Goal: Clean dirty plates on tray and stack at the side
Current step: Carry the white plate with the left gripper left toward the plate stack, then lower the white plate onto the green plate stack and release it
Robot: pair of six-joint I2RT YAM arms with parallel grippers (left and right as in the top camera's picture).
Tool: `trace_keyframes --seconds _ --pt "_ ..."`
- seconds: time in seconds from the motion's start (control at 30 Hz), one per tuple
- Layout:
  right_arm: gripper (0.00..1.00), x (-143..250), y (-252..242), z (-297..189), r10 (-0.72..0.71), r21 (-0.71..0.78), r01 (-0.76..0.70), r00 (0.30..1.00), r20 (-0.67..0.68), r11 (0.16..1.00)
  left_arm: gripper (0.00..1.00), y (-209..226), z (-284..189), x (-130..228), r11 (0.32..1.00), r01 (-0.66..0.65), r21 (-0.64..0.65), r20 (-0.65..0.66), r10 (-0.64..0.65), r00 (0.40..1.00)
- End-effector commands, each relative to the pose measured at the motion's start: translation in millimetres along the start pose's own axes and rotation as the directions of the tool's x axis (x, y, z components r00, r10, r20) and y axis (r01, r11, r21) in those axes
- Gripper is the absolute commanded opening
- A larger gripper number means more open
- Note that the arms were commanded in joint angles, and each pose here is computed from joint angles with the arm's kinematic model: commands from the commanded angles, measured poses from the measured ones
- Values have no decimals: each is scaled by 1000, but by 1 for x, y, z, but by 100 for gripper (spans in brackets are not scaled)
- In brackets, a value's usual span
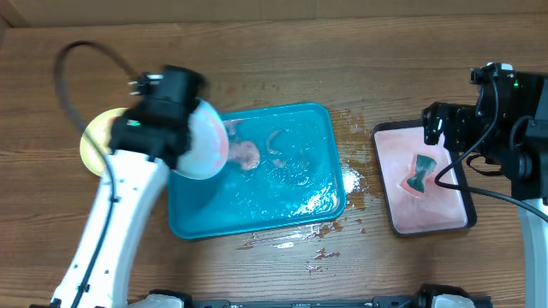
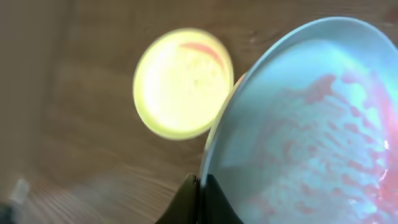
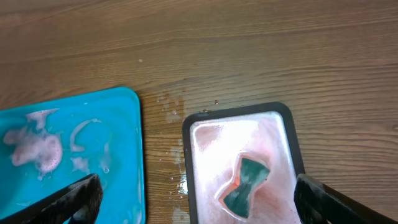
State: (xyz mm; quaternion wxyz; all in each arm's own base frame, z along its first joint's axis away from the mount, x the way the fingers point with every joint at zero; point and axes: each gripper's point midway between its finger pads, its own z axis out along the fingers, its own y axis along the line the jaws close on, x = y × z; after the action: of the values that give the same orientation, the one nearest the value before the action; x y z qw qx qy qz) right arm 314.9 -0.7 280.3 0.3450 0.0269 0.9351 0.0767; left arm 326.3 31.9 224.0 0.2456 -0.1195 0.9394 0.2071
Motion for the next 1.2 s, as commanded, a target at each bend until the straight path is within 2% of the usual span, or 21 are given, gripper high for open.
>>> trace_keyframes --seconds 0.0,0.2,0.3,0.37,0.47,0.6,0.73,0.87,1.1,1.13,1.17 --pt "100 -7 1 -4 -10 0 10 1000 24 1000 4 16 15 4 955 274 117 -121 -260 958" --pt "100 -7 1 -4 -10 0 10 1000 24 1000 4 82 51 9 823 556 117 -226 -523 822" --pt "100 -7 1 -4 -10 0 10 1000 24 1000 4 111 70 14 754 649 96 -253 -613 749" --pt "100 -7 1 -4 -10 0 10 1000 24 1000 4 129 89 24 695 717 53 -294 -676 676" --pt "100 -7 1 -4 -10 0 10 1000 24 1000 4 134 114 36 664 748 16 -356 -695 625" --pt "100 -7 1 -4 -10 0 10 1000 24 1000 4 125 151 55 668 743 -38 -451 -675 584" --pt "100 -7 1 -4 -10 0 10 1000 24 1000 4 117 182 70 640 760 -112 -499 -698 514" --pt "100 -7 1 -4 -10 0 10 1000 24 1000 4 115 201 70 627 769 -121 -494 -710 502" --pt "100 -7 1 -4 -10 0 10 1000 24 1000 6 121 215 54 619 780 -87 -429 -730 531" --pt "100 -7 1 -4 -10 0 10 1000 24 1000 14 120 215 51 618 783 -78 -426 -731 534" --pt "100 -7 1 -4 -10 0 10 1000 24 1000 28 120 216 49 617 784 -71 -420 -731 538"
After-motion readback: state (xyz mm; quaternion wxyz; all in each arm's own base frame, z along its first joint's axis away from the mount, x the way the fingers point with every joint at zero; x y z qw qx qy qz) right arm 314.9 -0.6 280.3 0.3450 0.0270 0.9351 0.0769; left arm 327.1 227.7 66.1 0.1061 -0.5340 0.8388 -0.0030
